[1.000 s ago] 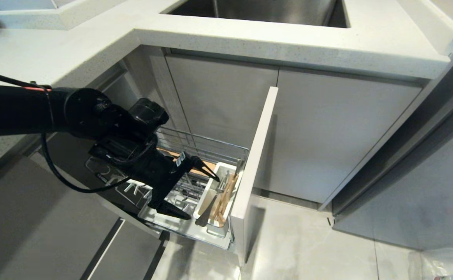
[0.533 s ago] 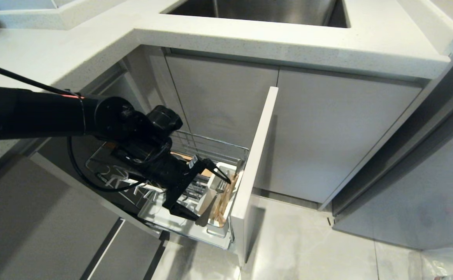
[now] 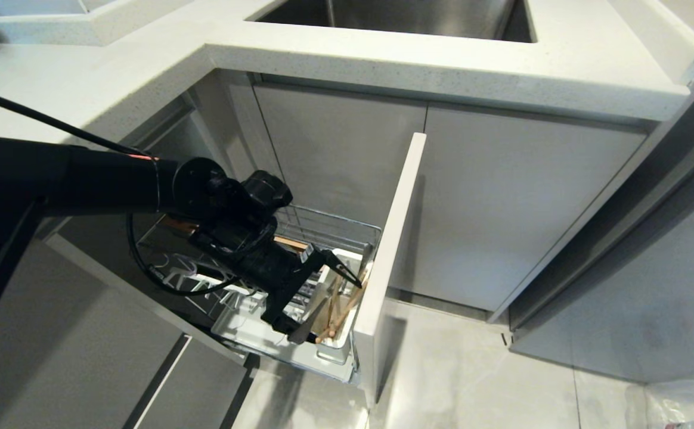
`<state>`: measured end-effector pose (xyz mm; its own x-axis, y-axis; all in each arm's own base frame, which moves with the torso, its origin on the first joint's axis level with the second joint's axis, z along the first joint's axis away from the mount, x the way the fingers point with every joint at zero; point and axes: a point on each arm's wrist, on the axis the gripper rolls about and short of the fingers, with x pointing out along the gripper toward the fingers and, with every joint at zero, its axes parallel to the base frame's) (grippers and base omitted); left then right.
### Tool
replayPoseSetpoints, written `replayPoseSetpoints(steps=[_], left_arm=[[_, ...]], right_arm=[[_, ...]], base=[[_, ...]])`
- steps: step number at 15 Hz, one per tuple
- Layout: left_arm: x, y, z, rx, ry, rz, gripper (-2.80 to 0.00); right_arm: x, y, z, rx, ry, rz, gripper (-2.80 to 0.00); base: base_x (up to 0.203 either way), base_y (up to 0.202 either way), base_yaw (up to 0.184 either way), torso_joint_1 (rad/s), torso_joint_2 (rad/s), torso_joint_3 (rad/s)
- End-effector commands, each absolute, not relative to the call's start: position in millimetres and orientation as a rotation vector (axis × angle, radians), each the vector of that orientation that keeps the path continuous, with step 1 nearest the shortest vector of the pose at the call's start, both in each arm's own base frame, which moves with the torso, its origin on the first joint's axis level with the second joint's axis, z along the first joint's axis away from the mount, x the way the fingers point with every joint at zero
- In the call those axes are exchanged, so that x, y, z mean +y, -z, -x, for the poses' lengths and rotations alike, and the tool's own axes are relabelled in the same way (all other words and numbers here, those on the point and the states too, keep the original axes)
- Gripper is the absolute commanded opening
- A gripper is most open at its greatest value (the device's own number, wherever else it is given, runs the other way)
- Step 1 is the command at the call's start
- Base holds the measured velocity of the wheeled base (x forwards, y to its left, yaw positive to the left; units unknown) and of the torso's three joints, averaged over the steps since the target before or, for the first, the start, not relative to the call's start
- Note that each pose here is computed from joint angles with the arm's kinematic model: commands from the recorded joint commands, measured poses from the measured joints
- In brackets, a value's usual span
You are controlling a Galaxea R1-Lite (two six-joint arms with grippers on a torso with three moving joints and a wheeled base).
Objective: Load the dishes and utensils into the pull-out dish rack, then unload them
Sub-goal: Take the fork out of the cupboard
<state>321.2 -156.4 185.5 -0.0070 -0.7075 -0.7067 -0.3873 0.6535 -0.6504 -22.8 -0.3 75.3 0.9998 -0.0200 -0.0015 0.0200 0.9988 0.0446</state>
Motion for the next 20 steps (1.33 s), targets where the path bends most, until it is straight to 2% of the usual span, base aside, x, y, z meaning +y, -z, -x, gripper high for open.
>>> replayPoseSetpoints(steps=[1,12,20], left_arm=[[-156,-185,-320,1.638,0.31,0.923,-2.8],[-148,-202,-309,1.612,0.323,0.93,-2.8],[-128,-255,-282,1.458,0.418,0.95,-2.8]], right_arm=[[0,-75,23,0.003,0.02,-0.045,-2.8],[0,-75,23,0.003,0.02,-0.046,-2.8],[0,-75,23,0.003,0.02,-0.045,-2.8]], base=[[0.0,0.0,0.0,0.0,0.0,0.0],[0.0,0.0,0.0,0.0,0.0,0.0],[0.0,0.0,0.0,0.0,0.0,0.0]])
